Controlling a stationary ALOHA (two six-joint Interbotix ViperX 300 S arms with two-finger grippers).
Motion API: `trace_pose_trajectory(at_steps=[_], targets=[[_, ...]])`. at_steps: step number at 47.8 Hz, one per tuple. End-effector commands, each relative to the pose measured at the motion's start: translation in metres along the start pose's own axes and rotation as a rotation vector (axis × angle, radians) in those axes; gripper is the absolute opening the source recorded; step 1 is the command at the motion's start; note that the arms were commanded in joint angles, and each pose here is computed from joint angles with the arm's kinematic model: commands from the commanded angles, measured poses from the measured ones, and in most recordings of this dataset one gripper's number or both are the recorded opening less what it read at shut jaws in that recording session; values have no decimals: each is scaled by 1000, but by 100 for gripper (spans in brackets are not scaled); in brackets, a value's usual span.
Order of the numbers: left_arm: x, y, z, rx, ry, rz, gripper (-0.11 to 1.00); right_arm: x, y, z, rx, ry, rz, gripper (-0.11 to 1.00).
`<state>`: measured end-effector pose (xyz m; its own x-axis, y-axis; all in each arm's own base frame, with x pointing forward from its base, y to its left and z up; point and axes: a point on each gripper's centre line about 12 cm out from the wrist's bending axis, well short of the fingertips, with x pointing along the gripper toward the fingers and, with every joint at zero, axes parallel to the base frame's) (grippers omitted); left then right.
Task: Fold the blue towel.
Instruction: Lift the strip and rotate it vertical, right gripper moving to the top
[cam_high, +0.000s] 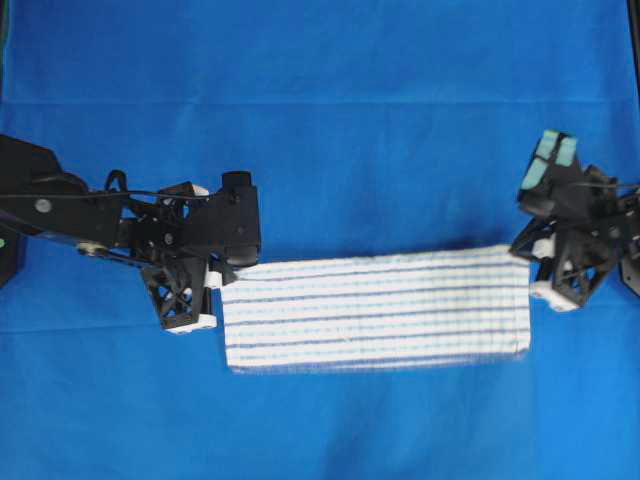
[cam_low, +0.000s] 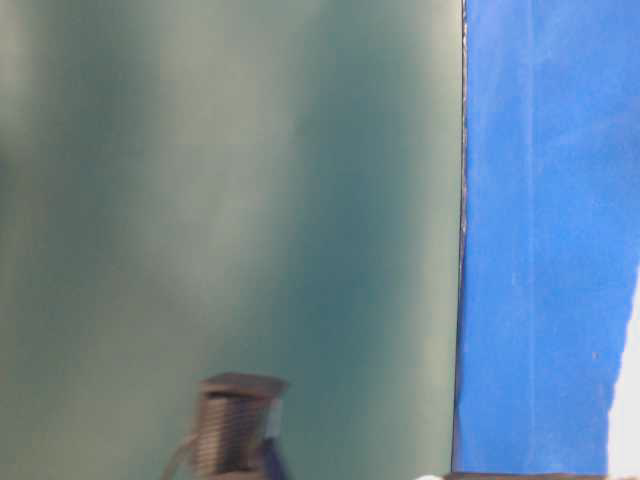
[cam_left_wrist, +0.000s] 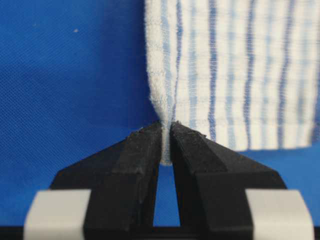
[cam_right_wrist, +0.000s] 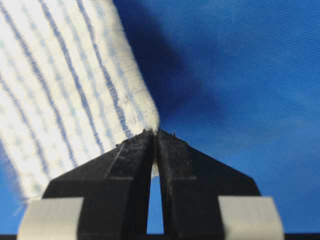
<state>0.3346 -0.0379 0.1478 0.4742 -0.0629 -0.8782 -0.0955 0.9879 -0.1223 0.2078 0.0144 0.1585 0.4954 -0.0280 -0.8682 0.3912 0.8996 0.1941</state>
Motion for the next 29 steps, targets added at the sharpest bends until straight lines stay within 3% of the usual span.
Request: trace_pose_trajectory(at_steps=[1, 11, 18, 29], targets=[[-20, -6, 14, 9, -48, -16, 4, -27, 4, 12, 12, -54, 22, 4], [-46, -10, 26, 12, -120, -34, 4, -68, 2, 18, 30, -143, 65, 4], [-57, -10, 28, 12, -164, -45, 4, -79, 0, 18, 27, -178, 82, 4], [-57, -13, 37, 13, -210, -57, 4, -70, -2, 23, -8, -183, 32, 4]])
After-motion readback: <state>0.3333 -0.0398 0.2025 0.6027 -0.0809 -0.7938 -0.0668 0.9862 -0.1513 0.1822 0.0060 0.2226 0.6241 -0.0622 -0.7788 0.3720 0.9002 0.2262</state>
